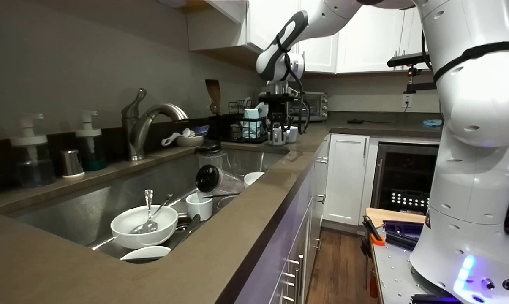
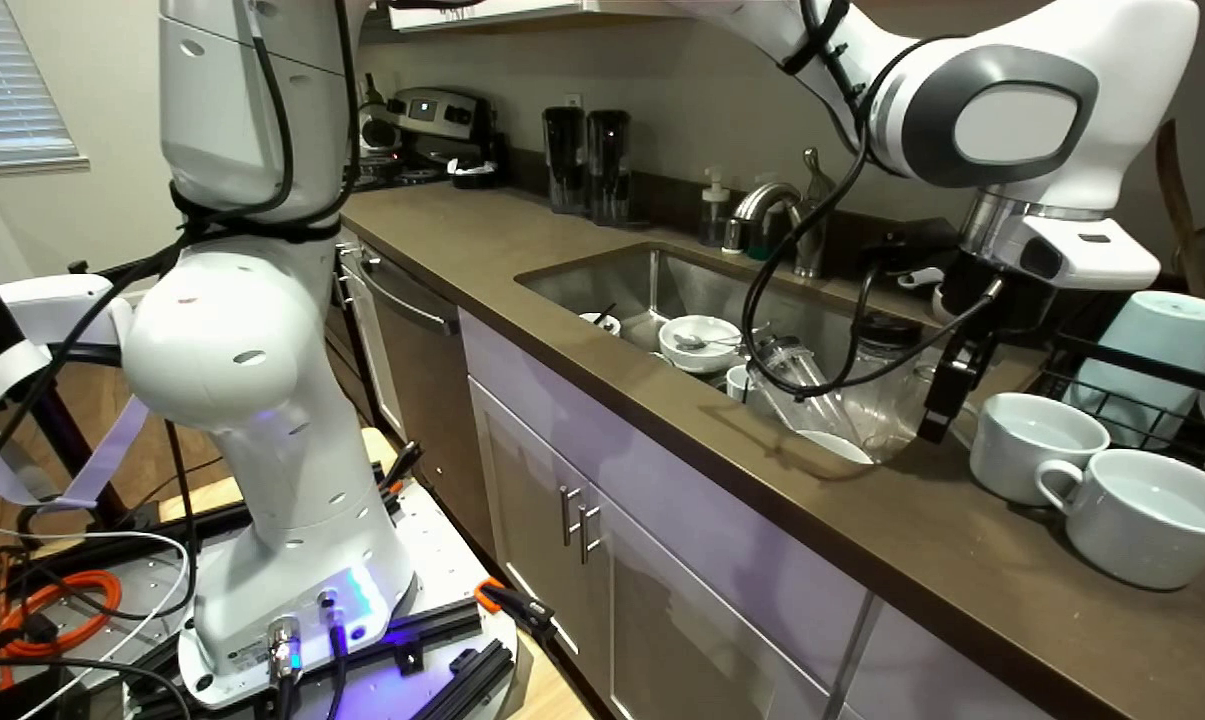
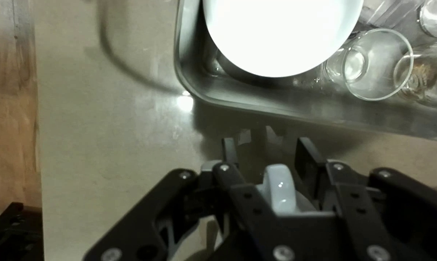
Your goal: Pour the water out of the mug on the left and move the mug to the left side of the sink
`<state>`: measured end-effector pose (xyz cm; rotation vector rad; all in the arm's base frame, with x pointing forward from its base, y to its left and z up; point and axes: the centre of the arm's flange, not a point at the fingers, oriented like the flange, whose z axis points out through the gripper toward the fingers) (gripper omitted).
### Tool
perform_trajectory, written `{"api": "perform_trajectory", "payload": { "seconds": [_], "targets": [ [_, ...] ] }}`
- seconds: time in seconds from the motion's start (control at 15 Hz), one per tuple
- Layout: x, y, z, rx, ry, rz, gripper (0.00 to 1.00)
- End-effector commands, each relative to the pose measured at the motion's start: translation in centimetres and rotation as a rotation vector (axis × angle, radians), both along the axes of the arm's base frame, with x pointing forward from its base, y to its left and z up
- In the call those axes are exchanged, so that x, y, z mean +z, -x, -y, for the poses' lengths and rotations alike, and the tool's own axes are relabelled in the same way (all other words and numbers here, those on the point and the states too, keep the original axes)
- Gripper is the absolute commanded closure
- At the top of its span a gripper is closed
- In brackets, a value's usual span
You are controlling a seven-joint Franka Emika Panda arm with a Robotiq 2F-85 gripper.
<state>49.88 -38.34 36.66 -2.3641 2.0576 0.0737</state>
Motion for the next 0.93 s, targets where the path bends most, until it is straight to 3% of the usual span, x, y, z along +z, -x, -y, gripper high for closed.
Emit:
{"api": "perform_trajectory", "payload": {
  "seconds": [0.0, 0.33, 0.4, 0.47, 0.87],
  "targets": [
    [0.57, -0.04, 0.49, 0.057, -0.002, 0.010, 0.55],
    [0.80, -0.04, 0.89, 0.089, 0.002, 0.016, 0.76],
    [0.88, 0.02, 0.94, 0.090, 0.001, 0.017, 0.93],
    [0.95, 0.06, 0.96, 0.093, 0.002, 0.018, 1.00],
    [1.31, 0.57, 0.36, 0.084, -0.006, 0.024, 0.96]
  ]
}}
